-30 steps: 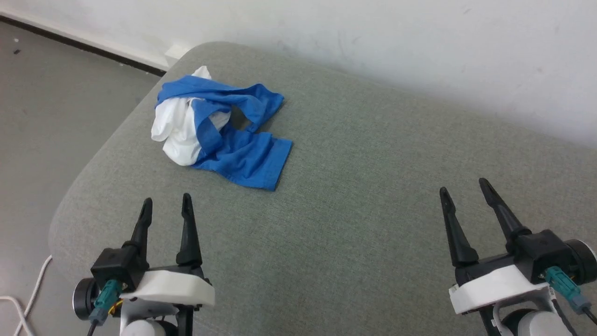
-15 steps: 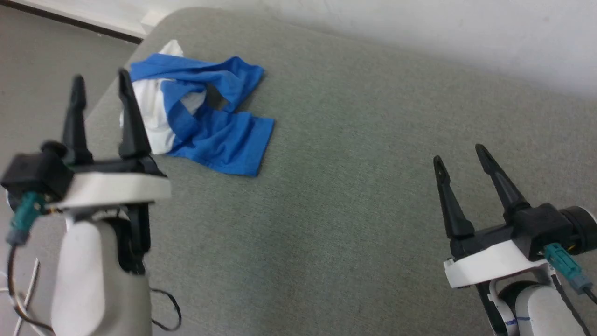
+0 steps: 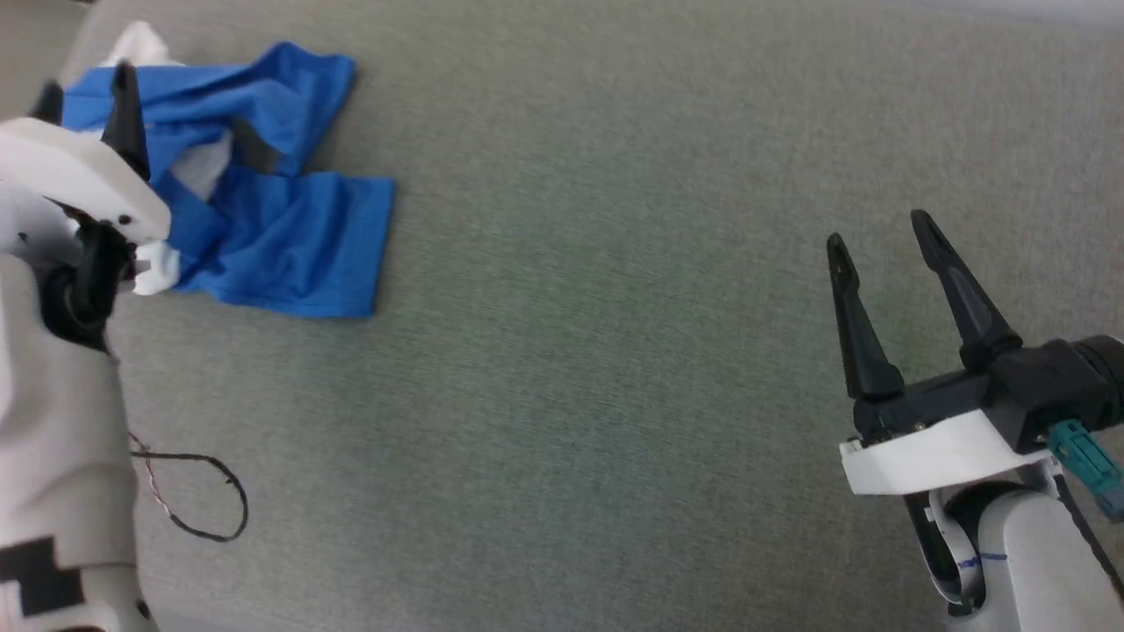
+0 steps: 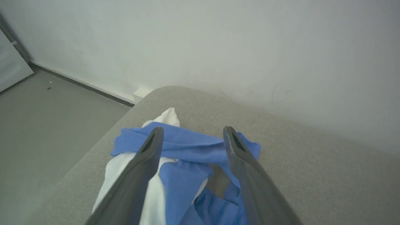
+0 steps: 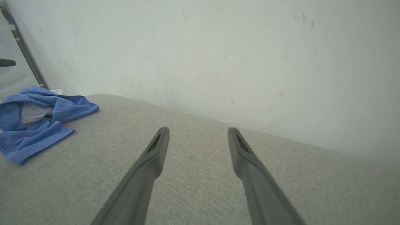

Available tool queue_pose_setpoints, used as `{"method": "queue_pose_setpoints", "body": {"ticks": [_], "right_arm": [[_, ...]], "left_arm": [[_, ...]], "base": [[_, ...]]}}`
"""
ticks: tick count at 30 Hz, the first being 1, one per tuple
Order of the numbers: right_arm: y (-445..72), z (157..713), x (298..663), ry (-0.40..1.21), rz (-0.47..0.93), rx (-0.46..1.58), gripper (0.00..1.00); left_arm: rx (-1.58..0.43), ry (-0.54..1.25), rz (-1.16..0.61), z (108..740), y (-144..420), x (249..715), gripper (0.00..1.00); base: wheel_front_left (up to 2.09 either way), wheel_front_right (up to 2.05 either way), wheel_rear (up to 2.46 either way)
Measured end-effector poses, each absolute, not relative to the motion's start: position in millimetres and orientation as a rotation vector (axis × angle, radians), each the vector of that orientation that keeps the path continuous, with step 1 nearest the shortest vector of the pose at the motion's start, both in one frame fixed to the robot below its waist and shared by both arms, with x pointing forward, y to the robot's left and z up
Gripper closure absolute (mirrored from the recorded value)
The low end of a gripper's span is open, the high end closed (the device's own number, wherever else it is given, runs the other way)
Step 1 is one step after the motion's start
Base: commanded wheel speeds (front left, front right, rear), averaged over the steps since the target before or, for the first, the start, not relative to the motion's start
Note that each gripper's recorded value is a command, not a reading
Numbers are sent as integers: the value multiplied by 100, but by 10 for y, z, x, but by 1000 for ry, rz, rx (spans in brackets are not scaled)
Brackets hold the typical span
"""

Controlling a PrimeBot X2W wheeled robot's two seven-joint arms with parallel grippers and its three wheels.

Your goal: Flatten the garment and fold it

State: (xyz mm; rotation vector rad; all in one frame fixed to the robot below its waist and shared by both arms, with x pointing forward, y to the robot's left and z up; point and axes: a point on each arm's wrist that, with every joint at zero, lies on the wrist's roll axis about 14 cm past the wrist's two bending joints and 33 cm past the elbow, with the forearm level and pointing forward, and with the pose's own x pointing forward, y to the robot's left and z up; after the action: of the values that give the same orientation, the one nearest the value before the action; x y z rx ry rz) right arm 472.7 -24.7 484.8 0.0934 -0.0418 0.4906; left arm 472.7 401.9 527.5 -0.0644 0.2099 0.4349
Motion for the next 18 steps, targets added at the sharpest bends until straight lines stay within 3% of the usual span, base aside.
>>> {"method": "queue_pose_setpoints", "body": {"ticks": [10,15,16,17,18], "right_arm": [[-408,4541,4879,-6,444,119,0],[-528,4381,4879,33,413,119,0],[-545,4358,4881,38,408,117,0],[-558,4343,4885,41,405,116,0],[-567,4334,4889,43,403,114,0]], "left_arm": [[-262,761,529,4038,4154,4608,0],[-258,883,527,3814,4133,4591,0],[-254,899,524,3795,4131,4595,22],[-250,905,526,3789,4136,4605,53],[-250,909,525,3782,4132,4616,100]], "base": [[0,0,0],[0,0,0],[0,0,0],[0,0,0],[0,0,0]]}}
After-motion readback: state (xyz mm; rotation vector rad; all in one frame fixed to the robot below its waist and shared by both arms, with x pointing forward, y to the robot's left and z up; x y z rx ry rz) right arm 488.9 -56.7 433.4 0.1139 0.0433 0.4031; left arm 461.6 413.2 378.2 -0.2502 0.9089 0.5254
